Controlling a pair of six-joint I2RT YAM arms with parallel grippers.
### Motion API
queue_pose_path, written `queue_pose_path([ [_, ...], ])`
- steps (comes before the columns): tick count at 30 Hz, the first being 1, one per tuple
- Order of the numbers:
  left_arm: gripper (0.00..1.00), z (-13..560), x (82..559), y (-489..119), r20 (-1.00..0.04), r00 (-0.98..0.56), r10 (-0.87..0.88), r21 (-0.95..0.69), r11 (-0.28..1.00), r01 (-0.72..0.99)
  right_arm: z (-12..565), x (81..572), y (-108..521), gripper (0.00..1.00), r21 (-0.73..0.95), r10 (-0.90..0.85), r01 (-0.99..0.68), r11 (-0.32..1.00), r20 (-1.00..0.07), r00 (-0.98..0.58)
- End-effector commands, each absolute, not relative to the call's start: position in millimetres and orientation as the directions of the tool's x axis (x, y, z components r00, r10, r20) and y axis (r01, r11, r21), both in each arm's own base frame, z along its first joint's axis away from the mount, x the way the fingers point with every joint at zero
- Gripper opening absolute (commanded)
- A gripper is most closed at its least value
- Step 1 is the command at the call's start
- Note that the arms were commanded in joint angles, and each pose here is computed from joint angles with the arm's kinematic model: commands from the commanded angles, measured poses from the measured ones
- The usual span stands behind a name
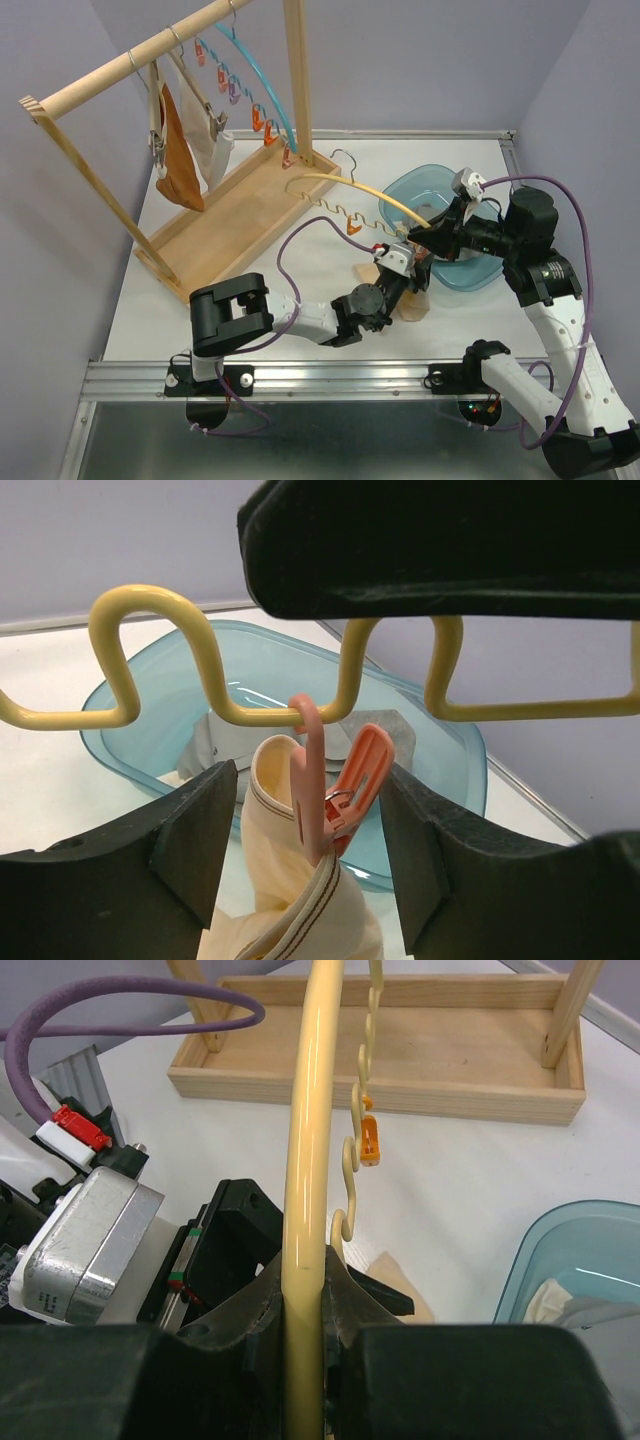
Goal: Remove the underwear clipped to the hanger
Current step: Remove the underwear from the hanger.
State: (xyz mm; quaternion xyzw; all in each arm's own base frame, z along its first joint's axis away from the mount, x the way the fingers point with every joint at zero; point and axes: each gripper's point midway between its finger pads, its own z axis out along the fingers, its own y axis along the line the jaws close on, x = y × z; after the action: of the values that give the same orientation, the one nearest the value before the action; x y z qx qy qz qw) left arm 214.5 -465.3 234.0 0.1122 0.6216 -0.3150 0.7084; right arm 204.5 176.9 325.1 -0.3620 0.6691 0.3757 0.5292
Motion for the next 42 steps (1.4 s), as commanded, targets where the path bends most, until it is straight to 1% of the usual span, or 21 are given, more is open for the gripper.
queue_pose_path([
  [1,0.68,302.3,215.2,-452.5,-0.826,0.101,-0.554,-0.408,0.712,0.572,341.2,204.9,177.8,0.01,0.05,-0.062,-0.897,0.44,-0.994,-0.086],
  [6,0.66,310.4,215.5,-446.3,-0.81,0.117,-0.574,-0.42,0.709,0.567,340.8,205.7,178.0,0.0,0.051,-0.063,-0.897,0.44,-0.994,-0.087],
  [7,0.64,310.8,215.2,-445.6,-0.809,0.118,-0.575,-0.42,0.707,0.568,340.8,205.9,178.4,0.0,0.051,-0.063,-0.897,0.438,-0.994,-0.087],
  [11,0.63,316.2,213.6,-442.8,-0.796,0.128,-0.591,-0.427,0.699,0.574,340.2,205.8,178.0,0.0,0.052,-0.063,-0.897,0.44,-0.994,-0.089],
  [12,0.6,317.6,213.5,-441.7,-0.793,0.131,-0.595,-0.429,0.697,0.574,339.6,206.2,177.7,0.0,0.052,-0.064,-0.896,0.441,-0.994,-0.089],
  [14,0.59,320.9,212.5,-438.8,-0.782,0.136,-0.608,-0.435,0.689,0.579,339.2,206.5,177.9,0.0,0.053,-0.064,-0.896,0.441,-0.994,-0.09],
  [21,0.59,331.5,204.4,-432.3,-0.756,0.154,-0.636,-0.44,0.668,0.6,338.8,207.1,177.7,0.01,0.053,-0.065,-0.895,0.444,-0.994,-0.09],
  [26,0.64,336.0,199.3,-424.3,-0.735,0.161,-0.659,-0.449,0.65,0.613,338.4,208.1,177.2,0.01,0.055,-0.064,-0.892,0.448,-0.994,-0.093],
  [34,0.64,344.7,193.7,-411.7,-0.702,0.199,-0.683,-0.453,0.645,0.615,337.8,207.6,176.9,0.01,0.054,-0.064,-0.892,0.449,-0.994,-0.092],
  [42,0.64,354.3,193.9,-407.7,-0.696,0.217,-0.685,-0.452,0.653,0.608,338.1,208.3,176.1,0.0,0.053,-0.063,-0.891,0.452,-0.994,-0.091],
])
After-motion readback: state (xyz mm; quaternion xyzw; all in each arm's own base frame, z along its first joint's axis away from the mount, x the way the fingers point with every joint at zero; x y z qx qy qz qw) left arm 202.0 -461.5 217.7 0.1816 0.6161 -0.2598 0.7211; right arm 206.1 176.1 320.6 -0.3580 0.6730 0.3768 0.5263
